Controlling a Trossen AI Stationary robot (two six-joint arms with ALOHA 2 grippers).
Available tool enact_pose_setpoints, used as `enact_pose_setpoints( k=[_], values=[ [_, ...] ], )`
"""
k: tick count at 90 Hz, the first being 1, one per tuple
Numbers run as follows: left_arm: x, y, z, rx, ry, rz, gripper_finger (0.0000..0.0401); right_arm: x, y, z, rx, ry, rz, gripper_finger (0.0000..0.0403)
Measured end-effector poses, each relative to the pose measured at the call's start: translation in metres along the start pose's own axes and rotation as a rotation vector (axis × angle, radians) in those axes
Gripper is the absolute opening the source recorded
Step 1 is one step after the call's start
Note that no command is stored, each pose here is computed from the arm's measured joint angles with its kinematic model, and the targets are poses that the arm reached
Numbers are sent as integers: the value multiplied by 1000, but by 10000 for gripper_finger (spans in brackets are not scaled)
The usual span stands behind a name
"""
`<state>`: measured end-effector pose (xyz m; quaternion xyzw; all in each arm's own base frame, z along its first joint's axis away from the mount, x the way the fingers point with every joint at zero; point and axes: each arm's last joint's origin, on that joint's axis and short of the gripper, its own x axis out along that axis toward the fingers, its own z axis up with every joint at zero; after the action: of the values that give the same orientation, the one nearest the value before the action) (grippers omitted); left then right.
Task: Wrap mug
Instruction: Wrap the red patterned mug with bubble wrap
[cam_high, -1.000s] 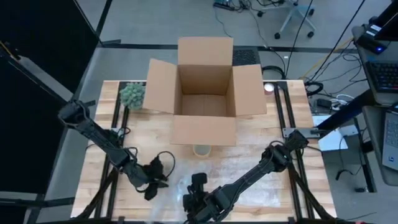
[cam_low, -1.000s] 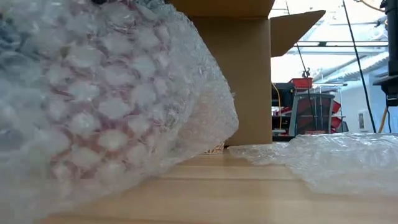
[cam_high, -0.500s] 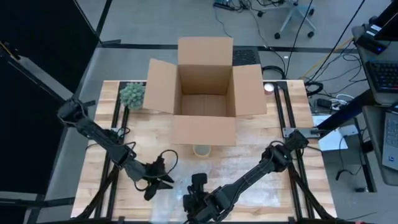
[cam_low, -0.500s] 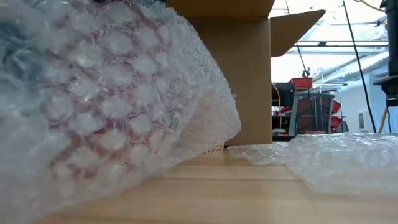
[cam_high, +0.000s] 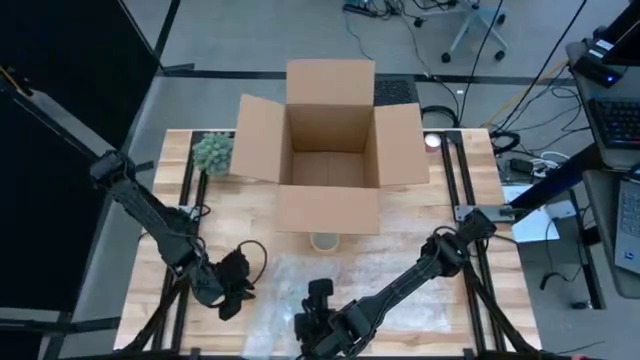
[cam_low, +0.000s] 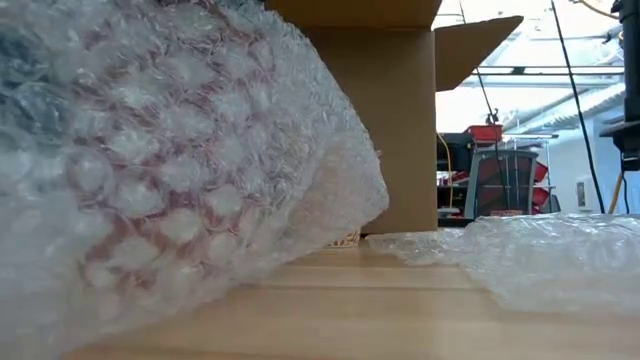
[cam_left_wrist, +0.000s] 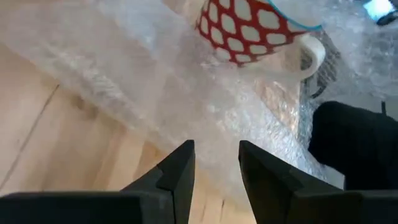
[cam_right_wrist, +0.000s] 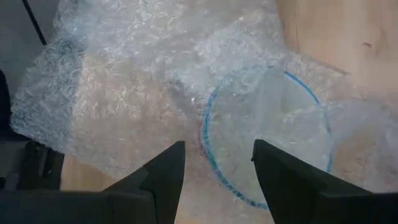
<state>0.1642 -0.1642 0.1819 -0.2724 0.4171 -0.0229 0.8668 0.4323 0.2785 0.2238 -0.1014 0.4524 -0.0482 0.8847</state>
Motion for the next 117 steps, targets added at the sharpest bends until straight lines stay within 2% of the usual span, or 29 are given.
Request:
enact_pose_setpoints(
  k=[17, 36, 49, 70, 76, 82, 94, 97, 117],
  values=[
    [19, -1, 2, -29, -19, -2, 120, 0, 0, 0, 0, 0, 0, 176],
    [35, 4, 3, -44, -17, 30, 163, 0, 0, 0, 1, 0, 0, 176],
    [45, 3, 2, -53, -30, 15, 186, 0, 0, 0, 0, 0, 0, 176],
    [59, 2, 0, -28, -39, -4, 190, 0, 0, 0, 4, -1, -1, 176],
    [63, 4, -3, -21, -30, 10, 178, 0, 0, 0, 3, -1, 0, 176],
    [64, 6, -4, -16, -19, 28, 148, 0, 0, 0, 3, -1, -1, 176],
    [61, 5, -3, 1, -23, 20, 35, 0, 0, 0, 0, -1, 0, 176],
    [58, 3, -1, -1, -30, 8, 18, 0, 1, 0, -2, -1, 1, 176],
    [16, -9, 19, 8, -67, -49, 2, -15, 3, -3, -32, 12, 5, 176]
  ],
)
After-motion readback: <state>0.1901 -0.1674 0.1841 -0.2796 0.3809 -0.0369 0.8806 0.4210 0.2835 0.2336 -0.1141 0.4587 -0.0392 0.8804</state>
